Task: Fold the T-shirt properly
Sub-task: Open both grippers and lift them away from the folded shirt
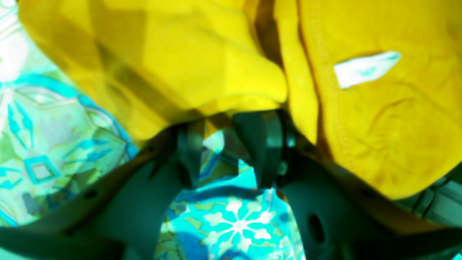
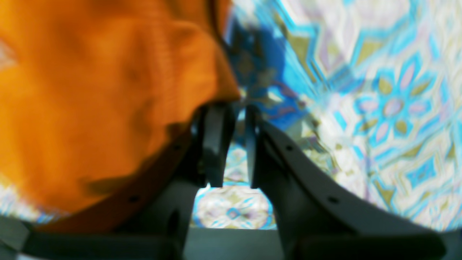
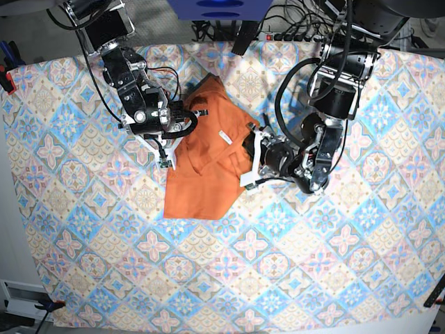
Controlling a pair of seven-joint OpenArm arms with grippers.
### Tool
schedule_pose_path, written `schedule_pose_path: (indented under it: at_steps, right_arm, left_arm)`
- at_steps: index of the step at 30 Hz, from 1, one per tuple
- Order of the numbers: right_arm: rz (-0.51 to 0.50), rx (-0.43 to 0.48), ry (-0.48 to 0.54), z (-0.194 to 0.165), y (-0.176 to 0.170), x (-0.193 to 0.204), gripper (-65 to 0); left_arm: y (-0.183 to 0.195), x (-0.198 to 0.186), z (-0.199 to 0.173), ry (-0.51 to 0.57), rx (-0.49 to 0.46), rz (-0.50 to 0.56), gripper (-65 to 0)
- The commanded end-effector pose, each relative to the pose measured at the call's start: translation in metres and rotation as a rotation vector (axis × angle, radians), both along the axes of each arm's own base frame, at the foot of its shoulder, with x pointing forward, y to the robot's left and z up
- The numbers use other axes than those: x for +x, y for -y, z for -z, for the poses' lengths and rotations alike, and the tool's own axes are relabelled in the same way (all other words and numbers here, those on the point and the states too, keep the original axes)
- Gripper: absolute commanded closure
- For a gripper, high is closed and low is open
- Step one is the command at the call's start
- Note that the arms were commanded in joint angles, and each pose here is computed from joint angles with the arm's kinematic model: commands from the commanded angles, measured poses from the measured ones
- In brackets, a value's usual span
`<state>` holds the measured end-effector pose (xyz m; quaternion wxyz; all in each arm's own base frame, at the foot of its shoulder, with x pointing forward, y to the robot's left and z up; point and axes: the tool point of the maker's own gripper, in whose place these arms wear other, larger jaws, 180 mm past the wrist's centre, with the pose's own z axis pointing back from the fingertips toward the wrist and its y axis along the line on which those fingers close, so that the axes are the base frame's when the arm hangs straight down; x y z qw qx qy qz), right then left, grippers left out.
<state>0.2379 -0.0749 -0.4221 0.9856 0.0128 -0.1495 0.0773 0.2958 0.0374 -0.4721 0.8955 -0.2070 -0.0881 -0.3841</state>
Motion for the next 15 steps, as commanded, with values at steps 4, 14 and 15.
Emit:
schedule_pose_path:
  at_steps: [4, 14, 15]
  right_arm:
    - [-0.001, 0.011, 0.065, -0.016, -0.002, 0.013, -9.7]
    - [0.189, 0.009, 0.156, -0.041, 0.049, 0.036, -6.0]
    - [0.213, 0.011, 0.176, -0.047, 0.056, 0.039, -5.1]
  left_arm:
    - [-0.002, 0.025, -0.012, 0.049, -0.045, -0.105, -24.9]
    - [-0.077, 0.034, -0.023, 0.125, 0.055, -0.177, -17.2]
    - [-0.082, 0.034, -0.027, 0.145, 0.062, -0.175, -14.6]
